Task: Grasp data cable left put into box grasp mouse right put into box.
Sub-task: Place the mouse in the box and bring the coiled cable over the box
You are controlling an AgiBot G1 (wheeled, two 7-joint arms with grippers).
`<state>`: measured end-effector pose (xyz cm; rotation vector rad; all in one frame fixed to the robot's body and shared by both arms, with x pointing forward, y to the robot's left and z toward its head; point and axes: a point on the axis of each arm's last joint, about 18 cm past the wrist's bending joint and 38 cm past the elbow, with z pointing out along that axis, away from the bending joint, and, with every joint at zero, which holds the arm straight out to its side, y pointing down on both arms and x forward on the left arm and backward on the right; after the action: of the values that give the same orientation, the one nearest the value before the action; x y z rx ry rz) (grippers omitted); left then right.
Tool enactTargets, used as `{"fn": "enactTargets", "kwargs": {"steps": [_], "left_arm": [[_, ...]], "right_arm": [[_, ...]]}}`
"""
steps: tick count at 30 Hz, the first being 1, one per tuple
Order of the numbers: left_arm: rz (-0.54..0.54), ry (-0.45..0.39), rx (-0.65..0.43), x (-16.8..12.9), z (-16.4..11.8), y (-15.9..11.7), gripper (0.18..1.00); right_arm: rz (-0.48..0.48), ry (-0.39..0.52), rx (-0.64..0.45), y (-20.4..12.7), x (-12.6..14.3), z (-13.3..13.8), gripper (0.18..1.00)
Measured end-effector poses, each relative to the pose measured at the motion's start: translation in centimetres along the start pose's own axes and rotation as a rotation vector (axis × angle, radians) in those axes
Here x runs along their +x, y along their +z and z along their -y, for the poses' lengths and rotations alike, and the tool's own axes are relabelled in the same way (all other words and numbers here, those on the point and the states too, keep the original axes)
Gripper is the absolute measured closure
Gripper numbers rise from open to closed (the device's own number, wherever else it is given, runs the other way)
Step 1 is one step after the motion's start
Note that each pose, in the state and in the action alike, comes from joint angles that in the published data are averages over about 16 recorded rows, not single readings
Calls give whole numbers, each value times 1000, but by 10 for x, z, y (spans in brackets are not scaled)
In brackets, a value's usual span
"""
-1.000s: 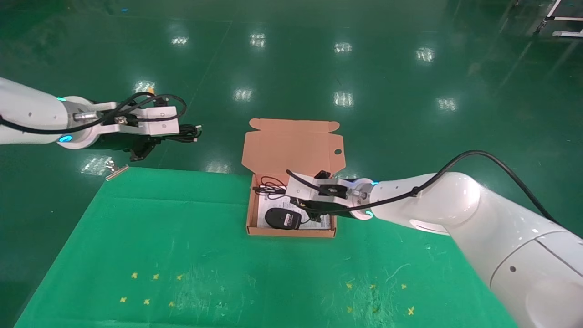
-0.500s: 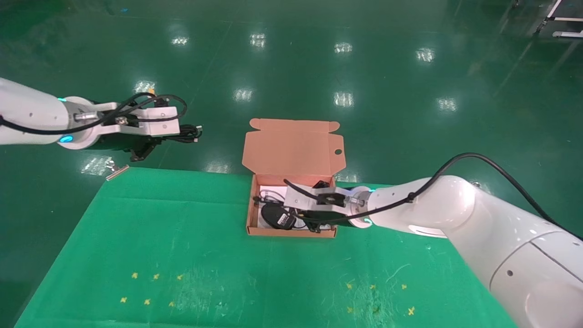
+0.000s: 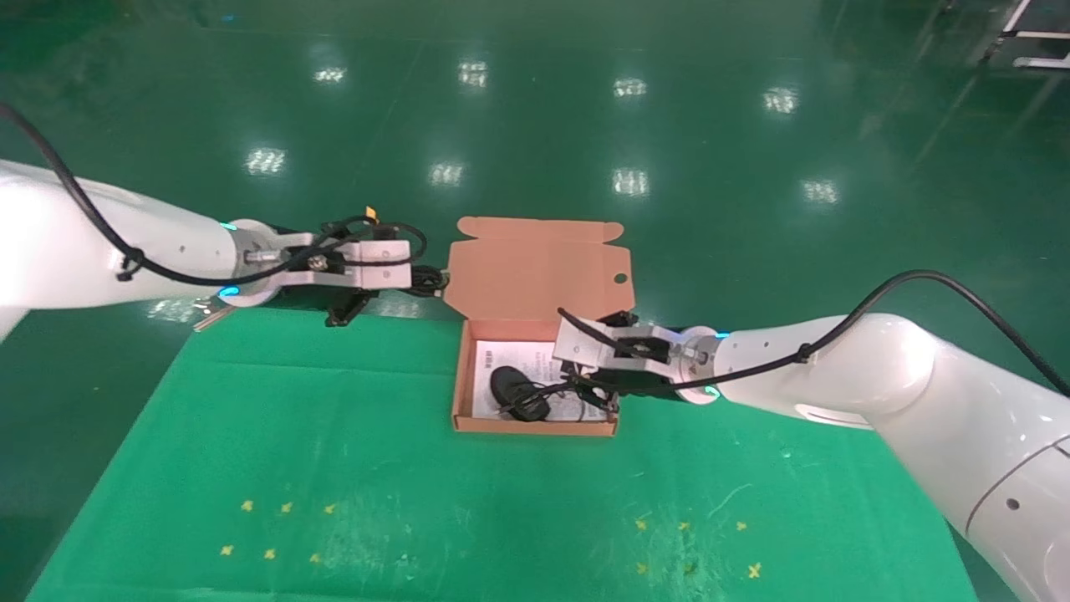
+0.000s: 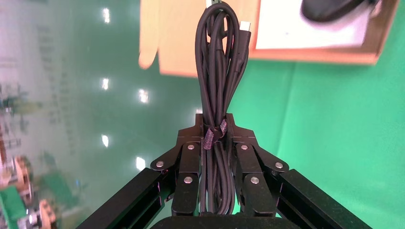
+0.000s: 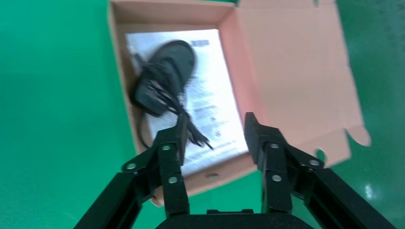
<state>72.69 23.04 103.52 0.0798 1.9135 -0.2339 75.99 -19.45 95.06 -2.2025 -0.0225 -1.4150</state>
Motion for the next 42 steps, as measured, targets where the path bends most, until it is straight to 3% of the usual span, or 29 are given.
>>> {"fn": "enactTargets", "kwargs": {"steps": [12,21,33,42], "left_arm": [[-34,55,128,40,54,57,923],[-42,82,184,68,73,77,923],[-37,117,233,83,93,83,923],[-37,123,242,84,98,82,918]], "right_arm": [[-103,12,-66,-54,41,-48,454],[-145,15,-96,-95,53,-72,280],[-179,5,-103,-130,58,-75,189],[-188,-4,-104,-139,59,-73,179]]}}
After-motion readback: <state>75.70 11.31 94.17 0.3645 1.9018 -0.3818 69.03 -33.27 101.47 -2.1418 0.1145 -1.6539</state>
